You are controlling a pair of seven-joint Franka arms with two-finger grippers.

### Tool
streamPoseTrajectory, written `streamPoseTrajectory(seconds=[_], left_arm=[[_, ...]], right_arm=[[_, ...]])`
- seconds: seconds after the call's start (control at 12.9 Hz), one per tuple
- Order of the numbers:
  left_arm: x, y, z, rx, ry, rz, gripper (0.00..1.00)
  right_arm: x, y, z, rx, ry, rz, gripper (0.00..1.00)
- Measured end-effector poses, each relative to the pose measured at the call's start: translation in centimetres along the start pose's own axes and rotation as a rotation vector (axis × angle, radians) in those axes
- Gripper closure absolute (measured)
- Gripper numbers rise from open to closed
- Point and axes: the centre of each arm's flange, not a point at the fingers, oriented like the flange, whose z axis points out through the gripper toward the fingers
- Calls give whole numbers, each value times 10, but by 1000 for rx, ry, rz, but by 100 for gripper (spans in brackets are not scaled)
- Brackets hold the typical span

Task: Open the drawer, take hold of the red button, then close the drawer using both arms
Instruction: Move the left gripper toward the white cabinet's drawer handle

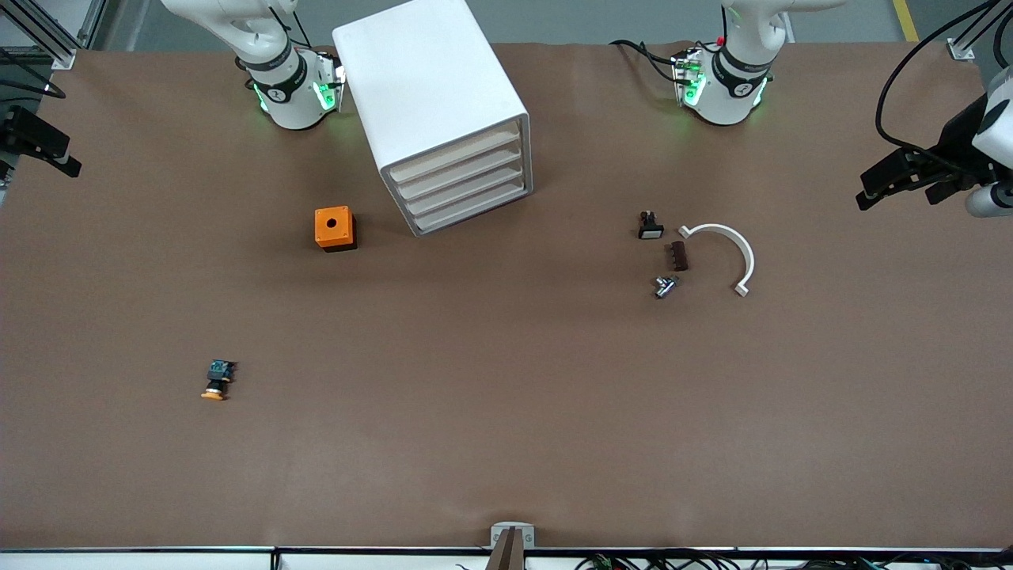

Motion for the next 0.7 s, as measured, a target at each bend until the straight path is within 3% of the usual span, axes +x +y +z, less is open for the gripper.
streamPoseTrajectory(seconds=[0.39, 0.7], left_arm=[[2, -10, 1, 0, -3, -19, 0], [11, -50, 13, 2, -29, -91, 0]], right_arm=[[0, 0, 0, -1, 0, 0, 0], [0, 0, 0, -1, -2, 0, 0]])
